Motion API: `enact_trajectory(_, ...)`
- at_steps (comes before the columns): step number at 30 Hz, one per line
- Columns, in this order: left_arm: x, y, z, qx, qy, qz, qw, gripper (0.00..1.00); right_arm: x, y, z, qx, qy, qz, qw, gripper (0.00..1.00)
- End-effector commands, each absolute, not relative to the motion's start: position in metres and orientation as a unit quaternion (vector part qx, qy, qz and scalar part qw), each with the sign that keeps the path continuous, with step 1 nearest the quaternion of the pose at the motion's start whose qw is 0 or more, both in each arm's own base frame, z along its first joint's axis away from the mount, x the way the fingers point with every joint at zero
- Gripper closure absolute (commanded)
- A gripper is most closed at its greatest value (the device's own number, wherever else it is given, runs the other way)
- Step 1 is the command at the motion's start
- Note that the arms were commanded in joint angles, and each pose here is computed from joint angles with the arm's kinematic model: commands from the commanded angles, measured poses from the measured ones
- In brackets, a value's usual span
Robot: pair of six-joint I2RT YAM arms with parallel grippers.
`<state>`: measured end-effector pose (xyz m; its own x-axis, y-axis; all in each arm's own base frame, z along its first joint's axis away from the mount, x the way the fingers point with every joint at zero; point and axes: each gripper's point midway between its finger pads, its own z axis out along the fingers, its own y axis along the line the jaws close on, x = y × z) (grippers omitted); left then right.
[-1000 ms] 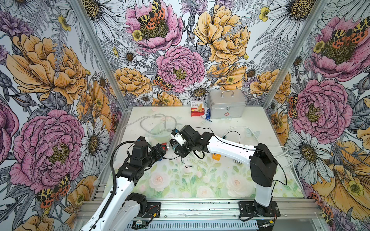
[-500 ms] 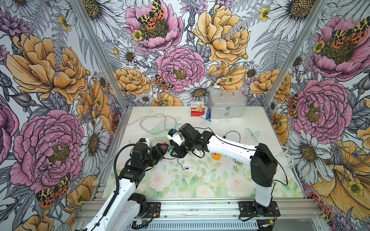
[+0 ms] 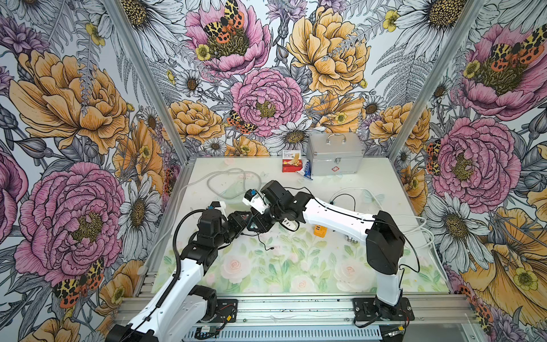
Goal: Unplug the electric shaver
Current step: Place the plug at the center of the board.
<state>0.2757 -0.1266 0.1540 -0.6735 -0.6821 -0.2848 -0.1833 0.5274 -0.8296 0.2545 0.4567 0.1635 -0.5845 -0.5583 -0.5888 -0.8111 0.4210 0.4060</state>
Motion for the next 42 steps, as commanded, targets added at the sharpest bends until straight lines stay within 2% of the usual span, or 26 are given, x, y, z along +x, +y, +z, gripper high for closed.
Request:
enact_trajectory(1, 0.274, -0.131, 0.153, -0.253, 0.82, -0.415, 0.303, 0.55, 0.256, 0.472, 0.177, -0.425, 0.805, 0.361, 0.2, 0.68)
enact_trajectory(5, 0.274, -0.13, 0.154, -0.256, 0.819, -0.412, 0.305, 0.64, 0.256, 0.473, 0.175, -0.424, 0.806, 0.361, 0.198, 0.68)
enact_trajectory(13, 0.28, -0.13, 0.158, -0.255, 0.819, -0.411, 0.309, 0.74, 0.26, 0.473, 0.175, -0.422, 0.808, 0.358, 0.202, 0.66)
enact_trajectory(16, 0.282, -0.131, 0.16, -0.253, 0.82, -0.41, 0.31, 0.76, 0.263, 0.474, 0.175, -0.418, 0.81, 0.357, 0.203, 0.62)
enact_trajectory(19, 0.284, -0.129, 0.162, -0.256, 0.82, -0.407, 0.312, 0.78, 0.267, 0.475, 0.175, -0.412, 0.813, 0.358, 0.204, 0.54)
enact_trajectory(29, 0.301, -0.089, 0.164, -0.289, 0.815, -0.381, 0.327, 0.8, 0.305, 0.451, 0.187, -0.376, 0.827, 0.347, 0.233, 0.18)
enact_trajectory(34, 0.31, -0.059, 0.161, -0.297, 0.82, -0.364, 0.326, 0.8, 0.325, 0.429, 0.191, -0.361, 0.835, 0.329, 0.253, 0.17)
enact_trajectory(42, 0.323, 0.007, 0.13, -0.324, 0.84, -0.305, 0.312, 0.8, 0.361, 0.374, 0.201, -0.331, 0.852, 0.264, 0.306, 0.17)
